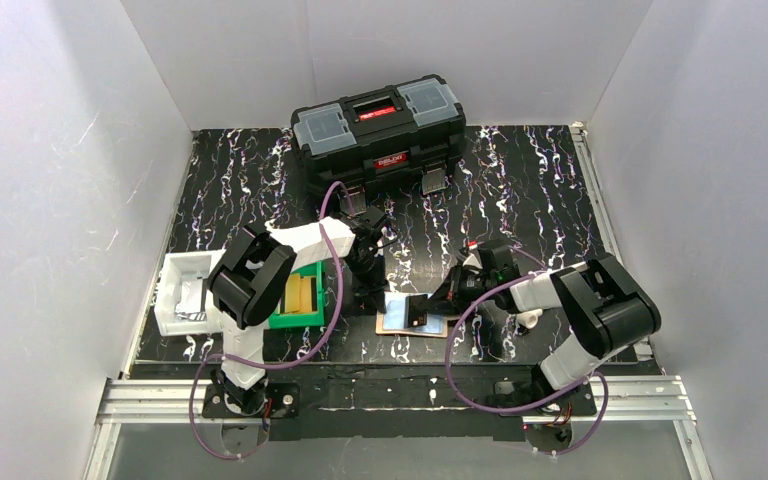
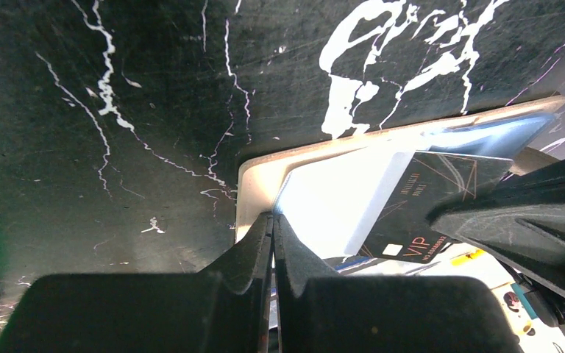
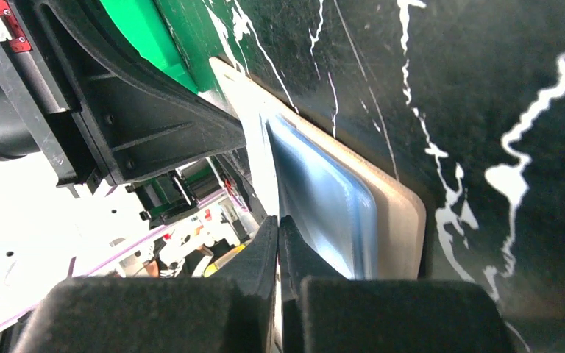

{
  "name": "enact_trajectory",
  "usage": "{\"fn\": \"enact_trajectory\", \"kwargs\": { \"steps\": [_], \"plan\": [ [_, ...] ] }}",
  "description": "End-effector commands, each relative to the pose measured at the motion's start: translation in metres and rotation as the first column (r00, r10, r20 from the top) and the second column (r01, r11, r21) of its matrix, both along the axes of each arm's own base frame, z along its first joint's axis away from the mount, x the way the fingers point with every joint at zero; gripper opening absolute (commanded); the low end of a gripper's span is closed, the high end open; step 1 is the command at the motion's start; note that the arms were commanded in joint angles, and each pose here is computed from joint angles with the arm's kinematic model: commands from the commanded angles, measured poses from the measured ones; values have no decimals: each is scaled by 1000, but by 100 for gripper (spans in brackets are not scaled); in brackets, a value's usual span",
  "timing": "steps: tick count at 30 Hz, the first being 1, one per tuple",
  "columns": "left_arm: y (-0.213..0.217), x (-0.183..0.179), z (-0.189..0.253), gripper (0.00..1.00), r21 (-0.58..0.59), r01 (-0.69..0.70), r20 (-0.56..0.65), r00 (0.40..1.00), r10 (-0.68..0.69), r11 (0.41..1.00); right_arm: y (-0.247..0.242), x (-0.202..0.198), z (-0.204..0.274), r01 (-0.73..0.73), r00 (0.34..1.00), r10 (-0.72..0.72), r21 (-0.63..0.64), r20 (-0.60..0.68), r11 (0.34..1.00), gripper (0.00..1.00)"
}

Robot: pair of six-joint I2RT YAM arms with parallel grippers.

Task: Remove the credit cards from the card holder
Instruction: Remove the credit card from the card holder, then place the credit card in the storage box.

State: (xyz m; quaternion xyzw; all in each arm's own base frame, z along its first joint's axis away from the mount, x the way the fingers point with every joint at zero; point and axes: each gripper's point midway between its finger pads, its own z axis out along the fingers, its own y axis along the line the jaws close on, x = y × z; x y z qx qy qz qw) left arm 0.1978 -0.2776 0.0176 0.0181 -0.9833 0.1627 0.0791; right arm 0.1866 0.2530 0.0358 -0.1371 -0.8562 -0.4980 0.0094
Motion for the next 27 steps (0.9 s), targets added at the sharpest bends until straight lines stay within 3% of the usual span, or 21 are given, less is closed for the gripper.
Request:
{"fn": "enact_trajectory", "kwargs": {
  "steps": [1,16,27],
  "plan": [
    [20,-9,-39,0,137,33,-9,999,-32,990,-10,-3,-1,-11,1000,12,-72,20,997,1],
    [5,15,11,1,79,33,104,994,-41,996,-16,4,26,-22,995,32,-104,99,994,1],
    [5,21,75,44,-3,60,228,972,-58,998,-17,14,49,-17,989,27,-71,142,997,1]
  ]
}}
